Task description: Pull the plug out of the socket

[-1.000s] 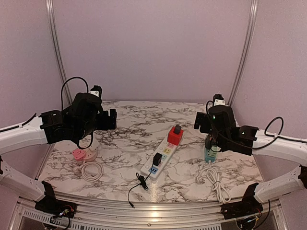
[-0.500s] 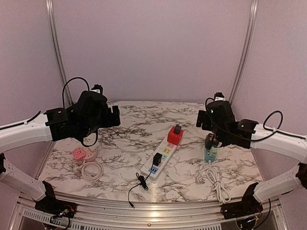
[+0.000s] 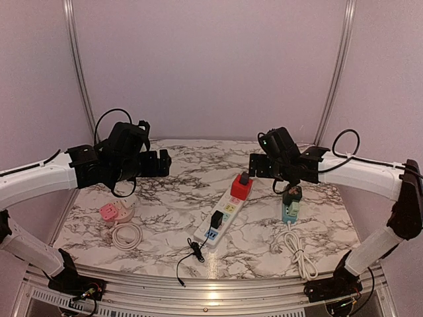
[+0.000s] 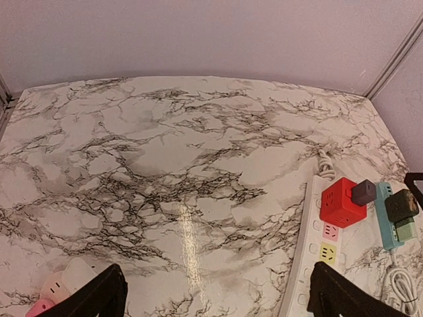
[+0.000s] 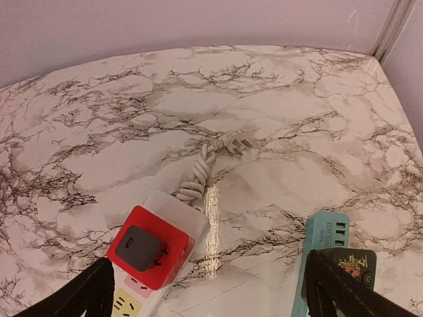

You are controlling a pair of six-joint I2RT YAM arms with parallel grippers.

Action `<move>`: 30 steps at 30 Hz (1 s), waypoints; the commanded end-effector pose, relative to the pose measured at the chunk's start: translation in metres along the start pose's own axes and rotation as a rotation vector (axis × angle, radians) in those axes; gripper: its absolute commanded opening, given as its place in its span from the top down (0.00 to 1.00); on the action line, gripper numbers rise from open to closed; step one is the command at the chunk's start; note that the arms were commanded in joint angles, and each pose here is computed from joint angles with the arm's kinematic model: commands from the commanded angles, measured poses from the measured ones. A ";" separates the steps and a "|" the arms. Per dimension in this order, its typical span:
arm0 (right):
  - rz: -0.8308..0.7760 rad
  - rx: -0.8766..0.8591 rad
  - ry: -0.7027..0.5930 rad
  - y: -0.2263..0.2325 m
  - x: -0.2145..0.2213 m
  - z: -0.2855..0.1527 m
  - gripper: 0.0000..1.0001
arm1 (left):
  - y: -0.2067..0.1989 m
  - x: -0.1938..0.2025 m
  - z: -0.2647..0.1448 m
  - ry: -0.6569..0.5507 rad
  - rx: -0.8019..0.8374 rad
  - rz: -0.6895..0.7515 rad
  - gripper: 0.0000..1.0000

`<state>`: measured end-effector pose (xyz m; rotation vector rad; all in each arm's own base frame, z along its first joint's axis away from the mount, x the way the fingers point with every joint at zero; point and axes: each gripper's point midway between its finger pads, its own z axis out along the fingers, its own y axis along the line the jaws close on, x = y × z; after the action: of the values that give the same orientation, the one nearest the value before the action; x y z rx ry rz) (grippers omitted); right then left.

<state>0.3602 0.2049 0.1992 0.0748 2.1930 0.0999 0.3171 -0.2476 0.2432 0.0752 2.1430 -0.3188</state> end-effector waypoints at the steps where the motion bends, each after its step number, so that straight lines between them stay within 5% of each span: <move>1: 0.016 -0.011 0.133 0.022 0.014 0.022 0.03 | -0.009 0.010 0.011 0.067 0.063 0.022 0.01; 21: 0.062 0.037 0.197 0.050 0.032 0.063 0.42 | -0.028 0.037 0.045 0.162 0.139 -0.005 0.01; 25: 0.032 0.032 0.196 0.055 0.032 0.063 0.59 | -0.028 0.039 0.048 0.166 0.132 -0.013 0.01; 30: -0.028 0.034 0.222 0.067 0.044 0.065 0.63 | -0.024 0.042 0.049 0.169 0.113 -0.019 0.01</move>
<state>0.3927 0.2681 0.1386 0.1135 2.3935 0.1140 0.3243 -0.2878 0.1899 0.1794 2.2907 -0.4684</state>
